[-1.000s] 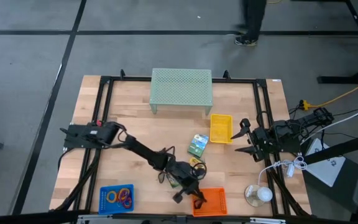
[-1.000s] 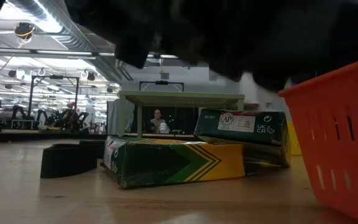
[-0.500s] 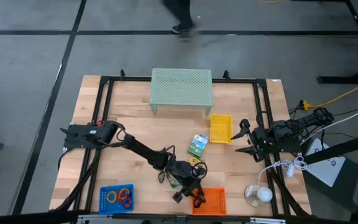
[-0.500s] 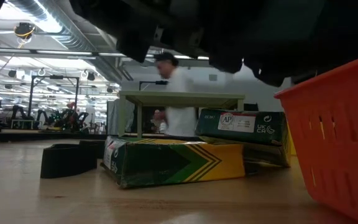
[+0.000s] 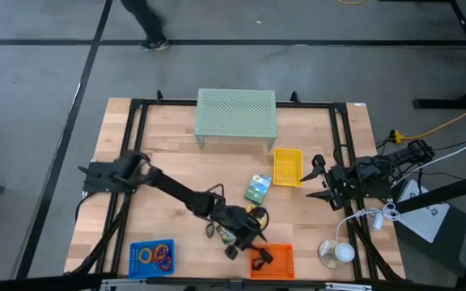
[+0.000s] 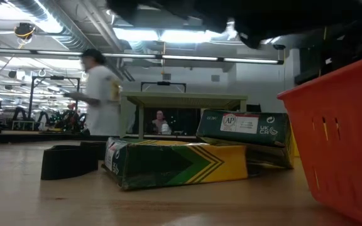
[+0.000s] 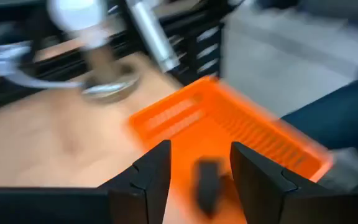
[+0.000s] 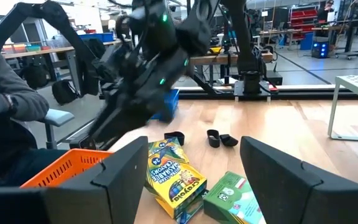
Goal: Pick & Place Office Desk Supplies
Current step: Put the black rubber band into the orange bin
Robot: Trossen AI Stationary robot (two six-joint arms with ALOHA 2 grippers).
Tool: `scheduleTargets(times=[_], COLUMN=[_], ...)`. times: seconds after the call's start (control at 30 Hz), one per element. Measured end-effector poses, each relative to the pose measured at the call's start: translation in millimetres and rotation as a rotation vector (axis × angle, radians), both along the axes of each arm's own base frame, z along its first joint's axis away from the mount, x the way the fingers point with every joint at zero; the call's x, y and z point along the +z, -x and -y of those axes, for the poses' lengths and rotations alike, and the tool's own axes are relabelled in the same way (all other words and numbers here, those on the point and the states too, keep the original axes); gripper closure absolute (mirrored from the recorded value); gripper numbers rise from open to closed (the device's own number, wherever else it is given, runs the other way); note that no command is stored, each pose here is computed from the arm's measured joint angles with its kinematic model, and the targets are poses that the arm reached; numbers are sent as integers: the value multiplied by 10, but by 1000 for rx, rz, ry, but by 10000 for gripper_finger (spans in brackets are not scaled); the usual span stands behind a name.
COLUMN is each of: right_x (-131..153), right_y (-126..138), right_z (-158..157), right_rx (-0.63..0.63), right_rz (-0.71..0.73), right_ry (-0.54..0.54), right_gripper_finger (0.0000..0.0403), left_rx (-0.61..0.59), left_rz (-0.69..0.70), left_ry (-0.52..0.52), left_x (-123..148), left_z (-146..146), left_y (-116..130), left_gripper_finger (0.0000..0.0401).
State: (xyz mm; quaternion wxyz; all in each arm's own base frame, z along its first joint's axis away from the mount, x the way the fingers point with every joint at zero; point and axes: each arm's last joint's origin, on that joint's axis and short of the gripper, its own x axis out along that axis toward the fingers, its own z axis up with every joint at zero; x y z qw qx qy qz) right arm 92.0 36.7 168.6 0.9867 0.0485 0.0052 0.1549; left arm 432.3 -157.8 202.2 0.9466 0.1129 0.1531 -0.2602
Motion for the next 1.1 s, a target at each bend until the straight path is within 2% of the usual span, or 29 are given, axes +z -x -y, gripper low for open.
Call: scheduleTargets(times=[0.1, 0.3, 0.43, 0.6, 0.8, 1.0, 1.1], right_x=[0, 0, 0, 0, 0, 0, 0], right_y=[0, 0, 0, 1, 0, 0, 0], right_z=[0, -1, -1, -2, -1, 0, 0], right_rx=[0, 6, 5, 7, 5, 1, -1], right_rz=[0, -2, -8, -8, -7, -6, -5], right_ry=[1, -4, -25, -25, -21, -18, -18], right_gripper_finger=[147, 147, 147, 147, 147, 147, 147], left_rx=[91, 239, 399, 562, 621, 519, 509], left_rz=[3, 29, -19, -153, -296, -433, -479], left_ry=[-91, -151, -170, -56, 18, 111, 128], left_x=[160, 382, 267, -47, -184, -242, -271], left_z=[-83, -288, -506, -745, -811, -667, -617], left_y=[144, 593, 972, 1348, 1533, 1620, 1654], left_gripper_finger=[246, 244, 244, 244, 244, 244, 244])
